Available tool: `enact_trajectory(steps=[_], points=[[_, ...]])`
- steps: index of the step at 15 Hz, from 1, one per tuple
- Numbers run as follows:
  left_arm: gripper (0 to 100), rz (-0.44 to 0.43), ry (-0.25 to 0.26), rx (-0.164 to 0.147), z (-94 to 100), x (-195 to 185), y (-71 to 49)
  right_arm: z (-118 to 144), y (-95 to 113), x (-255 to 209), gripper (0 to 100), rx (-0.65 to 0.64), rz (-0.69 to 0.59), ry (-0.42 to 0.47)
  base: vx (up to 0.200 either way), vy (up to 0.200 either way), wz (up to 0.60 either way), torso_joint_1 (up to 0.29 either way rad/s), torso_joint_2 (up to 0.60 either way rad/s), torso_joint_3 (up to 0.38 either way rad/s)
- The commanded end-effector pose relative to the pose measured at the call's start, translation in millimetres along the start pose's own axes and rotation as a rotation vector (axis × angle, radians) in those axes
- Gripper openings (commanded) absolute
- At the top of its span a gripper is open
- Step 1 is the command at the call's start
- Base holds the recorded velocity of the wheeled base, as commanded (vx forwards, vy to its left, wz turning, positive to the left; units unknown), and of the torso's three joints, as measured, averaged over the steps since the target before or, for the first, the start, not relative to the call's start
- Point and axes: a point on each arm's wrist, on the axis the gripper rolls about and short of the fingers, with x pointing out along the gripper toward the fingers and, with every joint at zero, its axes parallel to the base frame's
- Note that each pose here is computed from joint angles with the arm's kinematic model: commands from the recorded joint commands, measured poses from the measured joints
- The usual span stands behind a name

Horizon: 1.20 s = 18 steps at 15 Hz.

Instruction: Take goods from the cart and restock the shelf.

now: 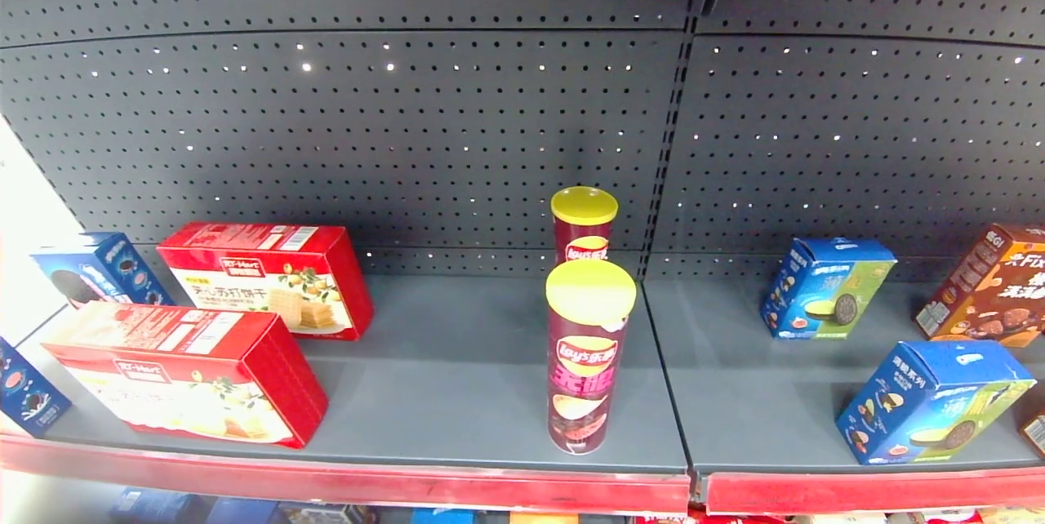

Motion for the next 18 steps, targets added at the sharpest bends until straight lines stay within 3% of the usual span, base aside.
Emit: enact_trajectory(steps=[1,5,10,18], points=[[100,0.001,0.003,-0.001,0.0,0.2,0.0,0.2,0.0,0.0,100,-0.001,-0.002,-0.002,0.0,0.0,0.0,0.0,0.0,0.0],[100,-0.002,0.005,0.014,-0.4,0.4,-0.1,0.2,-0.1,0.0,100,-0.001,-0.003,-0.002,0.0,0.0,0.0,0.0,0.0,0.0],[100,0.002,0.001,-0.004,0.2,0.2,0.1,0.2,-0.1,0.0,100,-0.001,-0.003,-0.002,0.0,0.0,0.0,0.0,0.0,0.0],[100,0.002,0.003,-0.004,-0.2,0.4,0.1,0.1,0.0,0.0,100,0.0,0.0,-0.001,0.0,0.0,0.0,0.0,0.0,0.0]])
